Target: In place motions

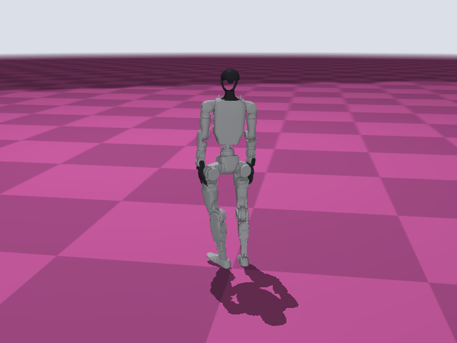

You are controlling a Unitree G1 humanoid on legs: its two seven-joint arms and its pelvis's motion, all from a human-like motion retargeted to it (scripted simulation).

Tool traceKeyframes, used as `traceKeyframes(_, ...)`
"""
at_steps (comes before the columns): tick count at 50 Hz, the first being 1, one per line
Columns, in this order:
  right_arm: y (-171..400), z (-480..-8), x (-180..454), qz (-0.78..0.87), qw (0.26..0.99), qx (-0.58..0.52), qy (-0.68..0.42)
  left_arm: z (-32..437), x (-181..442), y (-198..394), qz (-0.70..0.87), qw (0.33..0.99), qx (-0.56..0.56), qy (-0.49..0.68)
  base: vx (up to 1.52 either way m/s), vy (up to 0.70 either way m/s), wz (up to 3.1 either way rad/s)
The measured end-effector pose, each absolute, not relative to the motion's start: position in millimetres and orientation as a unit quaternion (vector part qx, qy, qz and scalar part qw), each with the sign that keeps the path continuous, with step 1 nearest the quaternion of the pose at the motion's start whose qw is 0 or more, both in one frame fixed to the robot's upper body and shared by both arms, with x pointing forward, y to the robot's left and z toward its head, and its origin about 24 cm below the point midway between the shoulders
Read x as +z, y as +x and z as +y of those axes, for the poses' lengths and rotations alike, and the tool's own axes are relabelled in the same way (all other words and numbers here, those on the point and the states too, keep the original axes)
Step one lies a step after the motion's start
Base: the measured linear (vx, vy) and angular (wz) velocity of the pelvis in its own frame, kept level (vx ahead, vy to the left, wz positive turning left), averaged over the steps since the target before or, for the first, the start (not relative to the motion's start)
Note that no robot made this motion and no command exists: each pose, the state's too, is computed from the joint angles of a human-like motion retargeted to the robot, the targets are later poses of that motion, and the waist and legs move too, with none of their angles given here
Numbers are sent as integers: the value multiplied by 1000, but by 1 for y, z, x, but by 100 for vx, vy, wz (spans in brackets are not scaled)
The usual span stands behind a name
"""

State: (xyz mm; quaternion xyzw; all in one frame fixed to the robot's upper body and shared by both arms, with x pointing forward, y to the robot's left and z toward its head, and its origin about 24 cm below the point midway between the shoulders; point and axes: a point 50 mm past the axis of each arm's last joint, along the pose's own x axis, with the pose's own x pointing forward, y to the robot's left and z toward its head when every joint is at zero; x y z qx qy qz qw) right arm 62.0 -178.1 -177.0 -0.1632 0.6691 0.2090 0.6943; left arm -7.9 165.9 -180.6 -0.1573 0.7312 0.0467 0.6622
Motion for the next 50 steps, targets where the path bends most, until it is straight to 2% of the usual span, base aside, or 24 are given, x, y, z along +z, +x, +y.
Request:
traceKeyframes(6,54,-180,-178,682,689,197,-148,171,-181,14,714,693,9,-100,14,-4,9)
traceKeyframes(13,44,-186,-178,698,674,188,-149,168,-181,21,707,699,7,-104,4,-1,3)
traceKeyframes(35,24,-184,-179,730,637,203,-141,161,-176,-46,779,609,33,-147,0,0,-1)
traceKeyframes(50,30,-181,-179,723,638,223,-145,167,-180,-16,750,648,16,-128,-7,0,4)
